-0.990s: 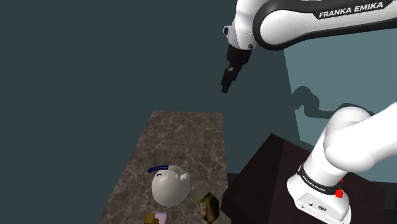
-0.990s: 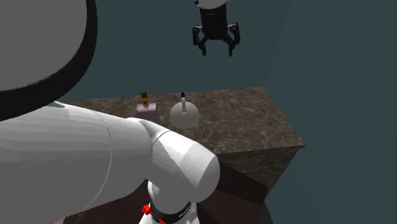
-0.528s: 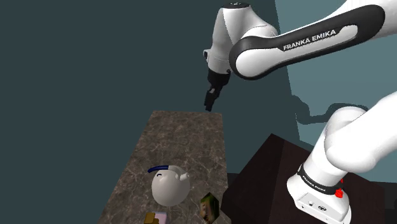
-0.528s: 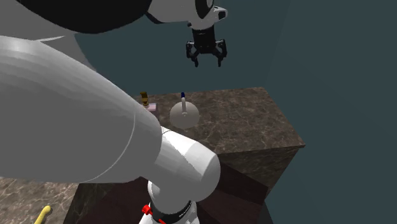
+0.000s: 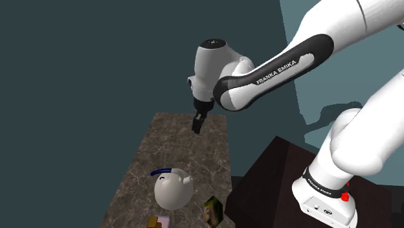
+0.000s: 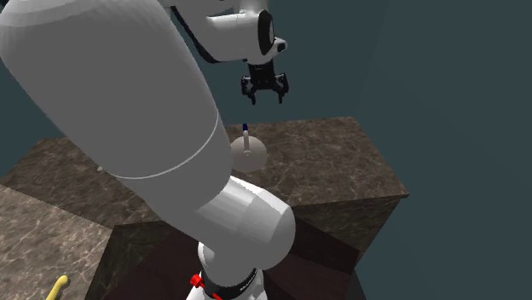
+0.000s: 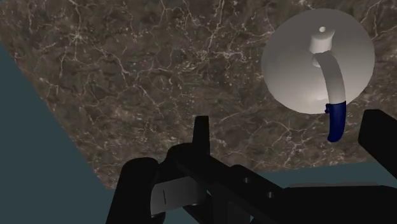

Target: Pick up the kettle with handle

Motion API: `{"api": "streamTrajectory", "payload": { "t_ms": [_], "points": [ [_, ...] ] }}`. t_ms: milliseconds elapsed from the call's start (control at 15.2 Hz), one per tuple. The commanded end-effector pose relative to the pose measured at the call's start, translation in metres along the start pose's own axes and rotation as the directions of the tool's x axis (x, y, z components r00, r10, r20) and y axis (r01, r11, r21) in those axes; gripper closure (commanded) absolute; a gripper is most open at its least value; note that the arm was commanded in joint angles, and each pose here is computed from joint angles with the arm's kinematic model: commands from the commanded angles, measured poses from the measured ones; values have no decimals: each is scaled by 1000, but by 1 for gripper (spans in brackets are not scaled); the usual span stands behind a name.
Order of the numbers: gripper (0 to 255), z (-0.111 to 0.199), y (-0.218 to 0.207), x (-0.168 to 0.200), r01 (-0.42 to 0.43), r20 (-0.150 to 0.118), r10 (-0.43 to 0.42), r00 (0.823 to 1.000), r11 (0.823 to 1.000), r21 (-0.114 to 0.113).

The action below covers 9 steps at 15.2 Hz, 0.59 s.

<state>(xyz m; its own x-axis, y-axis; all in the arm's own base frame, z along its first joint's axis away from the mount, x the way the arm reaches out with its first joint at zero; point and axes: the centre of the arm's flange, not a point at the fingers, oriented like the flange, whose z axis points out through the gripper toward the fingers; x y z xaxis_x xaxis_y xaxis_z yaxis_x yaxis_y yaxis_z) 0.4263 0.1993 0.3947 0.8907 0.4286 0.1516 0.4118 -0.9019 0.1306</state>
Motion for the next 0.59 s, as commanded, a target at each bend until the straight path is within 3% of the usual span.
{"api": "streamTrajectory", "payload": {
  "t_ms": [0,528],
  "points": [
    [0,19,-14,9,24,0,-24,1000,1000,4],
    [0,100,-71,43,117,6,-117,993,993,16]
  ]
}}
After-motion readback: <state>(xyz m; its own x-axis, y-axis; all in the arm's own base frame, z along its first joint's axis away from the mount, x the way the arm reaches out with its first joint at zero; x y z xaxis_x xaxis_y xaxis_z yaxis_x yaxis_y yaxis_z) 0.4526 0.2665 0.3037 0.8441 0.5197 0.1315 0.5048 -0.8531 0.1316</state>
